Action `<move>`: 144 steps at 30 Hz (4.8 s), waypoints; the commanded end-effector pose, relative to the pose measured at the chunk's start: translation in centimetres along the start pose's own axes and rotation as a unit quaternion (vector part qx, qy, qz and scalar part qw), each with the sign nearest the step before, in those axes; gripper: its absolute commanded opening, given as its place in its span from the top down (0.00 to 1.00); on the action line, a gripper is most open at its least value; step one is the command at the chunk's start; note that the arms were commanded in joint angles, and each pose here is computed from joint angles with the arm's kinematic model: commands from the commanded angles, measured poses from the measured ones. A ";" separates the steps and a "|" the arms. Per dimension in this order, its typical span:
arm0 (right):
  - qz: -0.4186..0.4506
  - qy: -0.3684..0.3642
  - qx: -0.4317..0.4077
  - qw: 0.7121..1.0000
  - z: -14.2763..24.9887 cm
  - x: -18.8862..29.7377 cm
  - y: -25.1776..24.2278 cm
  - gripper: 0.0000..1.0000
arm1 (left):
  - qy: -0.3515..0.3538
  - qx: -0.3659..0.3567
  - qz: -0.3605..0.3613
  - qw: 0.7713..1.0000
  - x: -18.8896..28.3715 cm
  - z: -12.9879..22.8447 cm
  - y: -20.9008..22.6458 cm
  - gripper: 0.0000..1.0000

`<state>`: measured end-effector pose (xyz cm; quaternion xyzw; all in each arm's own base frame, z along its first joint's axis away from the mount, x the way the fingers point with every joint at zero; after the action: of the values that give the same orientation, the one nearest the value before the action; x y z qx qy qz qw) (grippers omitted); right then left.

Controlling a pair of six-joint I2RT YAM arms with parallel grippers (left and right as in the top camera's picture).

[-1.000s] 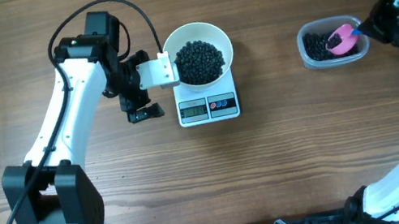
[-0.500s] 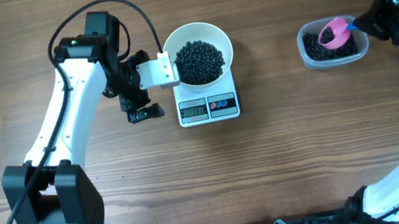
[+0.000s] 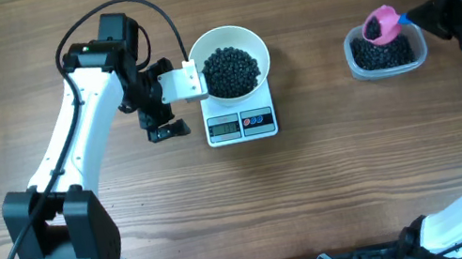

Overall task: Scoop item into bowl and weigh 150g on scale
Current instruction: 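Lift the filled scoop and carry it over the white bowl, then tilt the scoop with the right gripper to pour beans into the bowl, then carry the empty scoop back to the bean tub with the right gripper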

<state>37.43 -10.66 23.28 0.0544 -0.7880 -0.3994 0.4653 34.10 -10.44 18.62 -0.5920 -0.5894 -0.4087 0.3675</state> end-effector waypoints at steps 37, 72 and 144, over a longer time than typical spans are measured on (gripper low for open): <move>-0.202 0.001 0.539 0.817 10.5 -11.6 22.3 0.96 | -0.012 -0.005 0.006 1.000 -0.2 0.0 -0.2 0.00; -0.108 -0.021 0.713 0.692 11.5 -12.9 21.8 0.96 | -0.012 -0.005 0.006 1.000 -0.2 0.0 -0.2 0.00; 0.104 0.007 0.159 0.982 2.6 -2.6 5.5 0.96 | -0.012 -0.005 0.006 1.000 -0.2 0.0 -0.1 0.00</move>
<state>38.47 -3.93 23.30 0.0620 -0.8251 -0.2288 0.5129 34.10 -10.44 18.62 -0.5921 -0.5894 -0.4088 0.3674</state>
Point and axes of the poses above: each gripper's point midway between its finger pads, its own x axis back along the fingers, its own y axis along the line the jaws close on, z = x × y, the point moved 7 cm from there along x, back along the fingers, and after that the axes turned 5 degrees about -x, right-handed, at the moved point
